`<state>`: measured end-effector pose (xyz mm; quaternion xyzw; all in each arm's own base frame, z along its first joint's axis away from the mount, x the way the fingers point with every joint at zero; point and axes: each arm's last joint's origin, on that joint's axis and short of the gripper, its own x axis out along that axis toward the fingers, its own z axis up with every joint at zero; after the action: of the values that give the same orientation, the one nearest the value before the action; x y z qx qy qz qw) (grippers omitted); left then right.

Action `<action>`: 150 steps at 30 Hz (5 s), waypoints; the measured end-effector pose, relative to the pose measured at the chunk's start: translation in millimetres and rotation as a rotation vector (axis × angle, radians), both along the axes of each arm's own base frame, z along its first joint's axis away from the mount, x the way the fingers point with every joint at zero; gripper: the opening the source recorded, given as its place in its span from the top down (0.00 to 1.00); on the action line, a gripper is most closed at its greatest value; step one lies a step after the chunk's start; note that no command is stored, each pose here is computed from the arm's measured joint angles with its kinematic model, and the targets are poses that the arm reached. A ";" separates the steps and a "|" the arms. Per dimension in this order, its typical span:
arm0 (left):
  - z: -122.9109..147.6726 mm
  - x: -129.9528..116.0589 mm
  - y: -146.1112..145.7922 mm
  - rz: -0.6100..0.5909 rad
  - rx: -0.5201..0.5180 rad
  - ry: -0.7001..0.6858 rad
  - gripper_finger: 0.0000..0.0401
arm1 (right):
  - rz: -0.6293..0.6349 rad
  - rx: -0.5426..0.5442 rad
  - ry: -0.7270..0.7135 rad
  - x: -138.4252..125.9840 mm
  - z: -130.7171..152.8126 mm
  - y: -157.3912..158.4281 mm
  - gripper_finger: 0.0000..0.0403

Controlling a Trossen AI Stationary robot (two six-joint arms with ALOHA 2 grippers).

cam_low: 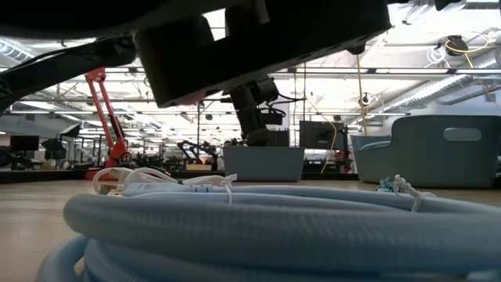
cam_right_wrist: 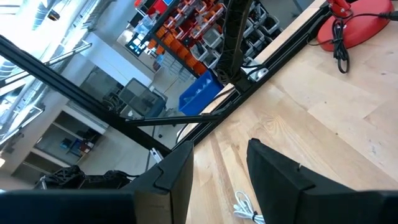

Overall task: Pick & Place USB Port
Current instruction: Put the red charger cable into the left blue bin, then put the brown HDMI cable into the right blue bin

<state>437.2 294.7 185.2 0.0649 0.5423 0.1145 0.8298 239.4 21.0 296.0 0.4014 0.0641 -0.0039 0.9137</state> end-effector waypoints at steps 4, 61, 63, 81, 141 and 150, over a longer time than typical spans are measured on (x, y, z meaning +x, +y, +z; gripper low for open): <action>0.6 1.7 -0.7 0.012 0.029 0.004 0.75 | 0.001 0.000 0.000 0.0 0.0 0.0 0.65; 207.8 -52.6 -365.2 0.114 -0.441 -0.153 0.74 | 0.538 0.067 -0.007 -5.1 1.9 18.7 0.65; 208.0 -55.4 -384.5 0.133 -0.428 -0.174 0.74 | 0.562 0.054 -0.008 -6.0 1.6 23.5 0.65; 208.2 -88.7 -477.5 0.212 -0.250 -0.347 0.74 | 0.660 -0.036 0.147 -27.0 -14.6 82.6 0.75; 134.3 -59.0 -468.6 0.243 -0.322 -0.210 0.74 | 0.871 -0.312 0.811 -126.5 -53.1 158.3 1.00; 134.3 -54.1 -457.5 0.233 -0.300 -0.207 0.74 | 0.804 -0.587 0.920 -114.8 -29.7 181.3 1.00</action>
<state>383.1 -162.9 319.5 -0.1346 0.4692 0.1337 0.8625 124.7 202.3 266.4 0.0391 0.5872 0.1487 0.7947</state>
